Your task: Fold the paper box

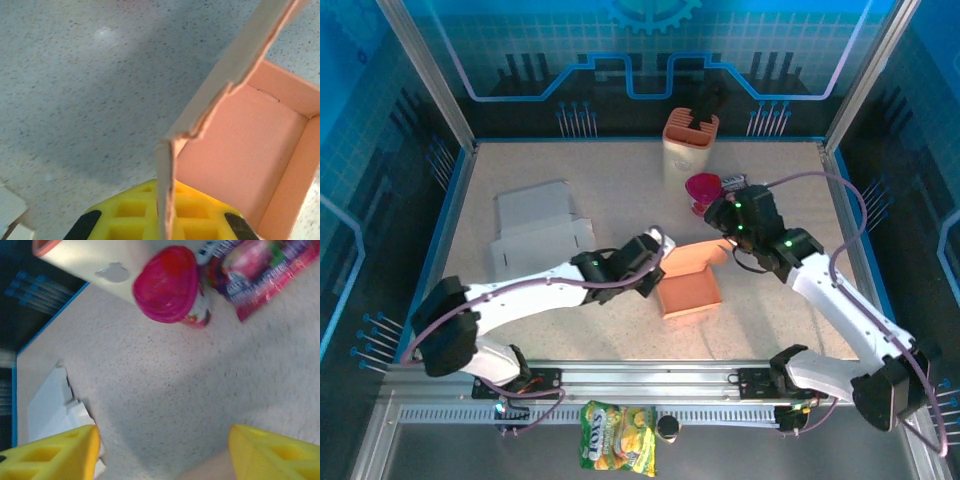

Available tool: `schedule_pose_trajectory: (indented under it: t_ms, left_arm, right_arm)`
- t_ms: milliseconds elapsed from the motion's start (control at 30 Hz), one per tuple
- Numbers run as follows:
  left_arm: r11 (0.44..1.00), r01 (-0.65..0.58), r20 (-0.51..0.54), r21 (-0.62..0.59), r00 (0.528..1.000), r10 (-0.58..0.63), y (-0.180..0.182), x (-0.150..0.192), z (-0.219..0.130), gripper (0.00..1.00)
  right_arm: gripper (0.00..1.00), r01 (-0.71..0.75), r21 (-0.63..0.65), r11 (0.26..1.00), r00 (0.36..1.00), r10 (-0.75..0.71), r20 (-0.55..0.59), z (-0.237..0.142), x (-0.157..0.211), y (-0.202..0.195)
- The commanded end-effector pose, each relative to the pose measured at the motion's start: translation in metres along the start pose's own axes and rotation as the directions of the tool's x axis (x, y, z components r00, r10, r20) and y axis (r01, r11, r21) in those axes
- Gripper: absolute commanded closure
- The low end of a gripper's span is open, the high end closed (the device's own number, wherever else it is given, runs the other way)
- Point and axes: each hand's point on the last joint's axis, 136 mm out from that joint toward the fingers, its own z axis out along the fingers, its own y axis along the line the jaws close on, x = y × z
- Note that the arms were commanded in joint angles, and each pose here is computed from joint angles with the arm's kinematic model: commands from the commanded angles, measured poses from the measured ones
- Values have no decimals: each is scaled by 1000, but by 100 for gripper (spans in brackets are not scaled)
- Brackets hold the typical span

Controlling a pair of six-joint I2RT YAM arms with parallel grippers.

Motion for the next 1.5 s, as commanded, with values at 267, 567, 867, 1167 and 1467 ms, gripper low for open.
schedule_pose_trajectory:
  t_ms: [267, 567, 867, 1167, 1467]
  left_arm:
    - [994, -39, 34, 101, 999, 36, 35, 7, -18, 100]
    - [999, -44, -10, -21, 999, 44, 56, 13, -1, 100]
    - [998, -25, 16, -58, 1000, 26, 63, 10, -3, 100]
    - [998, -20, 26, -61, 999, 22, 63, 7, -6, 100]
    - [998, -3, 31, -64, 1000, 5, 64, 7, -5, 100]
  right_arm:
    - [39, 456, -414, 788, 846, -528, -73, 17, 49, 18]
    - [42, 517, -400, 757, 788, -603, -122, 38, 74, 5]
    - [38, 531, -351, 771, 820, -572, -15, 5, 68, -2]
    - [31, 554, -360, 751, 802, -597, -9, -7, 89, -9]
    - [41, 635, -268, 724, 737, -672, -70, 19, 108, -10]
